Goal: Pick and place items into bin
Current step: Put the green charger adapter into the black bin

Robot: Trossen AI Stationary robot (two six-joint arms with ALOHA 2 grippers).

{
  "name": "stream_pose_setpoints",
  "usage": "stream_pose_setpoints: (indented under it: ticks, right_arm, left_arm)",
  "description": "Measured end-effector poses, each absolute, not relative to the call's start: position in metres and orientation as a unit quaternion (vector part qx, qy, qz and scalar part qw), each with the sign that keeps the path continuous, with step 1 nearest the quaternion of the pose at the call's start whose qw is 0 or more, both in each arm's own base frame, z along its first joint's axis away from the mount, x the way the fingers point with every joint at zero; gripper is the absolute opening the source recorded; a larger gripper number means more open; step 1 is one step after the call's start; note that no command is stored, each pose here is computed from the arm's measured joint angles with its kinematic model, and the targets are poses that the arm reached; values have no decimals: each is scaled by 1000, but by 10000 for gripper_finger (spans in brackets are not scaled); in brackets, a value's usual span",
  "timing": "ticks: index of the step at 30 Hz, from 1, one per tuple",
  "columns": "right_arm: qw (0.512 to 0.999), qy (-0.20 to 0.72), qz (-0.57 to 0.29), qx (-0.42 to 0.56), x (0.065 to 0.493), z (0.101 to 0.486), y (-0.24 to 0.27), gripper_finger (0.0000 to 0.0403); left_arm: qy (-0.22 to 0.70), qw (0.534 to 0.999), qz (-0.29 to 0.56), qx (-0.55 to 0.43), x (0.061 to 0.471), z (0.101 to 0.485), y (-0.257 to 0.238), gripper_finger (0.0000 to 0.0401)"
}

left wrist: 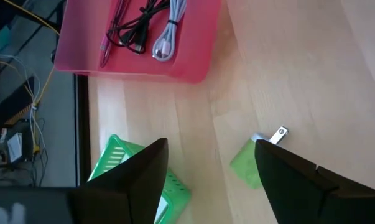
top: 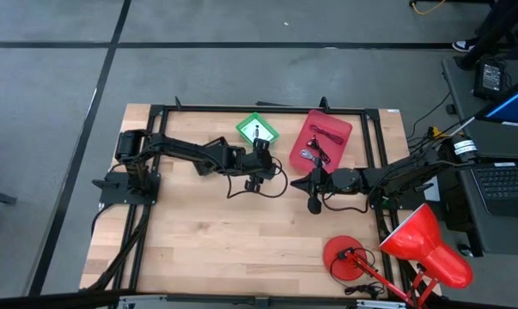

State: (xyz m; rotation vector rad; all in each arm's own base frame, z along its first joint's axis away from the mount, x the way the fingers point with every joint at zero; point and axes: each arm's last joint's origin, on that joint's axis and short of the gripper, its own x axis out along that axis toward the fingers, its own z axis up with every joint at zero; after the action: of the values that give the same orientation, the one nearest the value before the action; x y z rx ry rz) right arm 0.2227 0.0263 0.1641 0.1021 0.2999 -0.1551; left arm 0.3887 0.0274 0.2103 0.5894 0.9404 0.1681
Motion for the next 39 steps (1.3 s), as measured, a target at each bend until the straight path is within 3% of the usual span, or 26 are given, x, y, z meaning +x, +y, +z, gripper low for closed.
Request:
stream_pose_setpoints:
  ticks: [13,22,39]
  right_arm:
    - [984,149,-77,51,223,164,26,0]
    - [984,149,-77,51,223,164,26,0]
    - [985,148,-87,30,224,165,20,0]
  left_arm:
    - [431,862,96,251,391,212,25,247]
    - [449,864,21,226,388,211,24,244]
    - [491,840,-34,228,392,199,43,243]
